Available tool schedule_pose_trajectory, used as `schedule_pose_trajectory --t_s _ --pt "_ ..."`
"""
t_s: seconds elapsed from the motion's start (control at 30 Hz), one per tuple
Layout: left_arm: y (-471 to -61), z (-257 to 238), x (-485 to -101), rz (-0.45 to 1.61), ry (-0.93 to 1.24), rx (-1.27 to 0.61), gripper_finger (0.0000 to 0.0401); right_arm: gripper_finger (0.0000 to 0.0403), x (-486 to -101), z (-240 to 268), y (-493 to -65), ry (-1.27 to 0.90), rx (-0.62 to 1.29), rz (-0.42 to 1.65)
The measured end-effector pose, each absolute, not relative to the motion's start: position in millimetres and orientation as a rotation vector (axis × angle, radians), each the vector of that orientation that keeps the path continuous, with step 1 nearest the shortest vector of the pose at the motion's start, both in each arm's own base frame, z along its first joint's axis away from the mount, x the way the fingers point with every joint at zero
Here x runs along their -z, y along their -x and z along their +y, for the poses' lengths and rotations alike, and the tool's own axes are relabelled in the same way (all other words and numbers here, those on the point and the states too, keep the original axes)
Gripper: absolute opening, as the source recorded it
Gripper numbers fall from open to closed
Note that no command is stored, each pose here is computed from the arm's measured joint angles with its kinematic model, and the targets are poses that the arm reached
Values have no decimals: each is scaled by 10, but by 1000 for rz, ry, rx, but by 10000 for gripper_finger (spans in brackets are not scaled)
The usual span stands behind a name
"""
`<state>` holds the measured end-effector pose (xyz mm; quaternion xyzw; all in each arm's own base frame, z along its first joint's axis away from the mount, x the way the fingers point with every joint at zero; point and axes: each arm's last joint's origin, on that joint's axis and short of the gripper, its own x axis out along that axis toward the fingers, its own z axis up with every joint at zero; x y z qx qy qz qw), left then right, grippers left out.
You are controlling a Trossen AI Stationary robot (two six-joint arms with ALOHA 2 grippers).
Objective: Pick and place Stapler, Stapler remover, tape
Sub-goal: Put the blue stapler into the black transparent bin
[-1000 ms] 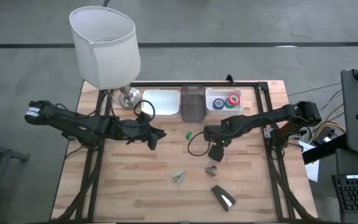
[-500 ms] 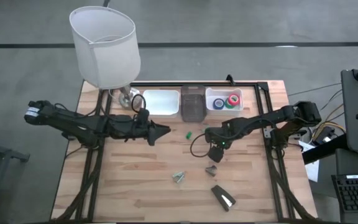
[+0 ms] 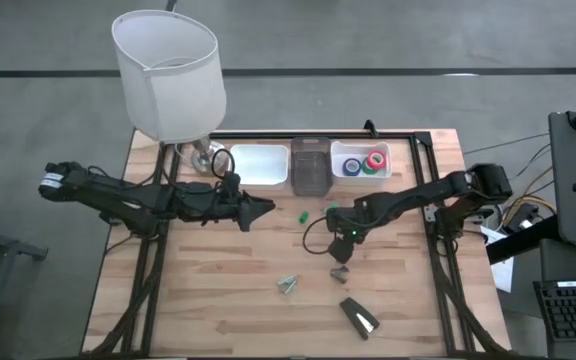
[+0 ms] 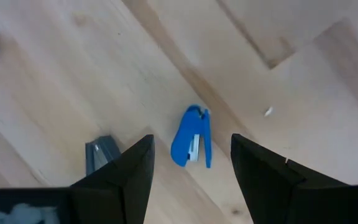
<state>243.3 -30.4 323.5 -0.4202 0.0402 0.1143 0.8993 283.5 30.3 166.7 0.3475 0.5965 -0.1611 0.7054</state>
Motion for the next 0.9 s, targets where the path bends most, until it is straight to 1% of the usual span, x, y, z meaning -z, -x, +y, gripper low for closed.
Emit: schedule_pose_trajectory --t_s 0.27,0.43,0.67,0.77,0.9 --pt "-2432 -303 -3235 83 869 -237 110 203 -1523 367 -2852 -772 393 1384" --pt "-2432 -302 -3235 83 868 -237 110 203 -1418 400 -2874 -762 377 1424" --pt "-2432 -301 -3235 83 866 -238 110 202 -1411 431 -2869 -723 378 1420" --pt "-2433 -298 -3234 83 867 -239 110 192 -1410 429 -2869 -720 381 1418" --pt "-2433 -288 -3234 79 866 -246 110 165 -1394 425 -2867 -703 391 1419"
